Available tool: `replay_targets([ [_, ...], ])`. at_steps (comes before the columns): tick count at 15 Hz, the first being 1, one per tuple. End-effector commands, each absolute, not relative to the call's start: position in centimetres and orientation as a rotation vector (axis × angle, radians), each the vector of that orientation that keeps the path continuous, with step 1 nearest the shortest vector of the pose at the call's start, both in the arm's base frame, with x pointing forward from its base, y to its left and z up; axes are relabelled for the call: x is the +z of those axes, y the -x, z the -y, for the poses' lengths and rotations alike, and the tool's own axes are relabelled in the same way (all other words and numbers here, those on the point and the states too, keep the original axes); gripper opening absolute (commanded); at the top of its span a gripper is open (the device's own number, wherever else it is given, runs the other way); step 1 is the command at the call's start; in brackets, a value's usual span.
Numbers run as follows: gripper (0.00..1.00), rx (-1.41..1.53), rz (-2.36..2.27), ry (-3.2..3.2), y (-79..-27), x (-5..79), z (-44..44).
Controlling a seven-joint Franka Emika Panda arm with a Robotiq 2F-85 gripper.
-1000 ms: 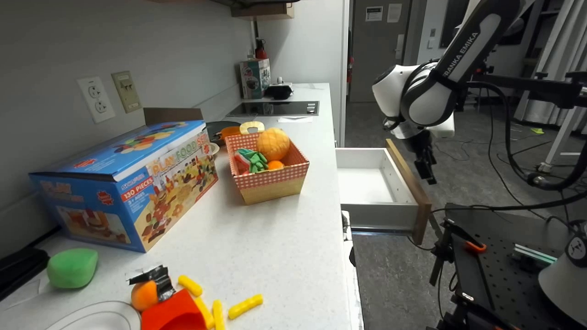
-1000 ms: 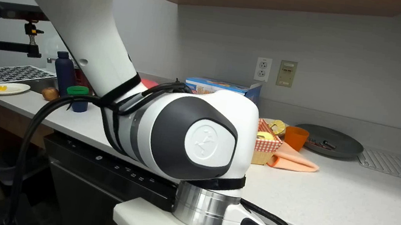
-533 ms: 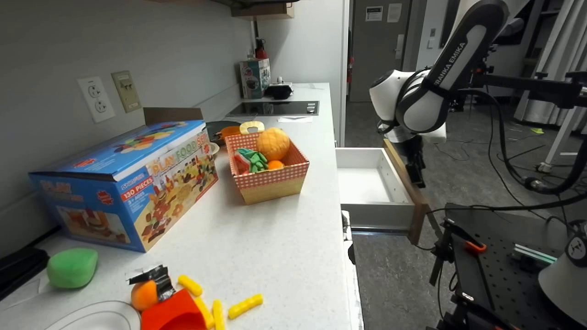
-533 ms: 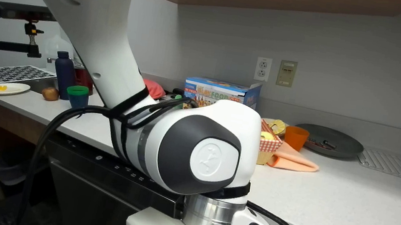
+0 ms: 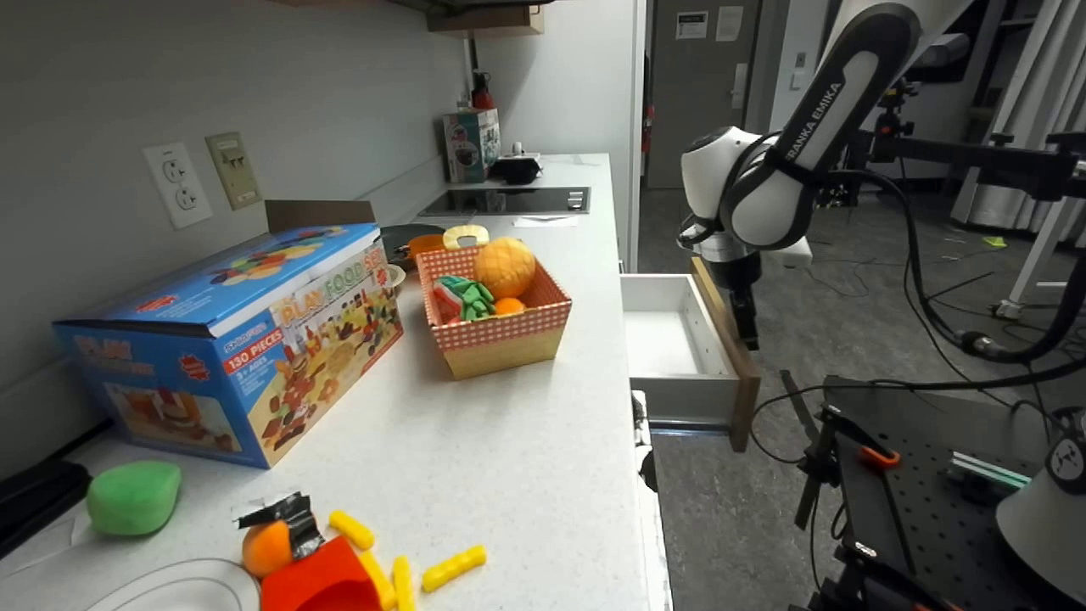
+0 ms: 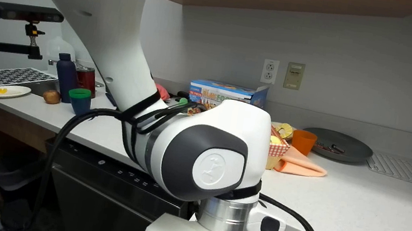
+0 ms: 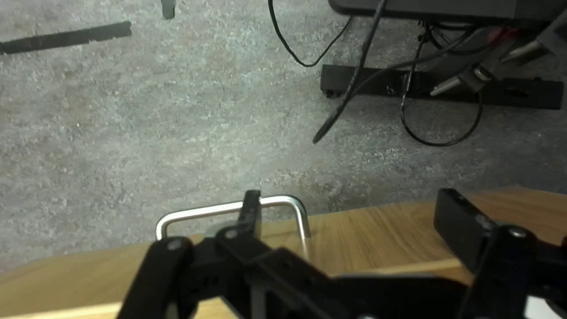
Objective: Open the drawer, remove the toys inside then close the drawer
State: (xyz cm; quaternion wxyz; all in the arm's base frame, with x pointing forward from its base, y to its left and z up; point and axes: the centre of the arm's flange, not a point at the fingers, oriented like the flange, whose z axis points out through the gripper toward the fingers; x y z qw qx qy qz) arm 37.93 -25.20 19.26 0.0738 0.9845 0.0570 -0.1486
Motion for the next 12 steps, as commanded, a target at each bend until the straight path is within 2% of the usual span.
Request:
replay_targets([
  [1, 1.00, -0.299, -0.359, -3.002, -45.0, 19.8, 23.5],
  [7, 1.00, -0.117, -0.592, -3.026, -52.1, 22.6, 19.5],
  [12, 1.00, -0.049, -0.639, -3.032, -52.7, 24.1, 19.5],
])
